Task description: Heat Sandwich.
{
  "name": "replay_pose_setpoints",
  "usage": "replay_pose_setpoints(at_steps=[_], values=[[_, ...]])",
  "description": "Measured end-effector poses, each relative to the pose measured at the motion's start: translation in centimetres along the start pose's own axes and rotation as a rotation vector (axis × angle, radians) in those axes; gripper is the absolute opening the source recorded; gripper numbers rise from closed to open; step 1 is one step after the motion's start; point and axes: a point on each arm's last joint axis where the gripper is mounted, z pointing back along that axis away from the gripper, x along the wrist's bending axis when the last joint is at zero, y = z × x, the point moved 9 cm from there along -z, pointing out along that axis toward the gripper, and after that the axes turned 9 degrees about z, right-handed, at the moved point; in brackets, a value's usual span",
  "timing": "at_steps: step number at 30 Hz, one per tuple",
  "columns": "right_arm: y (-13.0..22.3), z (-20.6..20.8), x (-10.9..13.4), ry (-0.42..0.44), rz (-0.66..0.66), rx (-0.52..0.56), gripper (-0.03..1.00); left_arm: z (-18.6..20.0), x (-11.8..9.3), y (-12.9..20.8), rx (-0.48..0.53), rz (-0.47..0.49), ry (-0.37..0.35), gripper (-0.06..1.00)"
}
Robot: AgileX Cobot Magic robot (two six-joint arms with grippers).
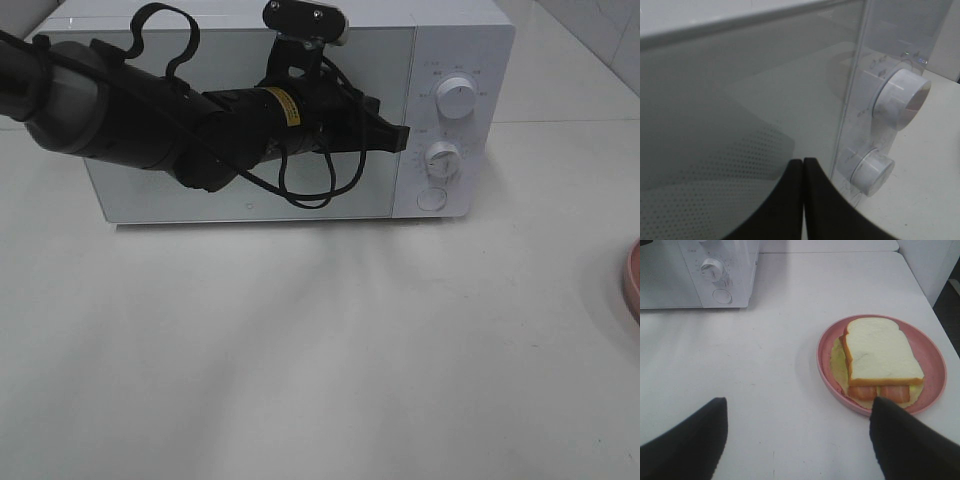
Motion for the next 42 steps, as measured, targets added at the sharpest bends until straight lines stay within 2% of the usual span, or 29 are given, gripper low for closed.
replay_pose_setpoints(at_steps=[14, 18, 24, 31, 35, 36, 38, 39, 41, 42], values=[[0.0, 0.0, 0.0, 0.0, 0.0, 0.0, 0.76, 0.4, -0.9, -0.3, 0.021, 0.018, -0.002, 0.0], [0.0, 0.0, 0.0, 0.0, 0.0, 0.0, 0.76, 1.5, -2.1, -1.7, -0.002, 0.033, 0.015, 0.0], [0.0, 0.0, 0.0, 0.0, 0.0, 0.0, 0.76, 2.6, -3.7, -1.1, 0.028, 0.024, 0.038, 0.0], [0.0, 0.0, 0.0, 0.0, 0.0, 0.0, 0.76, 4.8, -5.4, 0.1, 0.114, 0.008, 0.048, 0.0], [0.0, 0.0, 0.0, 0.0, 0.0, 0.0, 0.76, 6.1, -5.2, 1.3, 0.224, 0.0, 0.019, 0.0], [0.0, 0.0, 0.0, 0.0, 0.0, 0.0, 0.76, 6.9, -5.1, 1.6, 0.281, -0.003, -0.001, 0.0], [0.0, 0.0, 0.0, 0.0, 0.0, 0.0, 0.76, 7.4, -4.9, 1.9, 0.318, -0.005, -0.013, 0.01], [0.0, 0.0, 0.0, 0.0, 0.0, 0.0, 0.76, 7.7, -4.8, 2.2, 0.346, -0.006, -0.023, 0.03], [0.0, 0.0, 0.0, 0.0, 0.0, 0.0, 0.76, 9.1, -4.3, 3.2, 0.451, -0.007, -0.059, 0.21], [0.0, 0.0, 0.0, 0.0, 0.0, 0.0, 0.76, 9.1, -4.3, 3.2, 0.451, -0.007, -0.059, 0.21]])
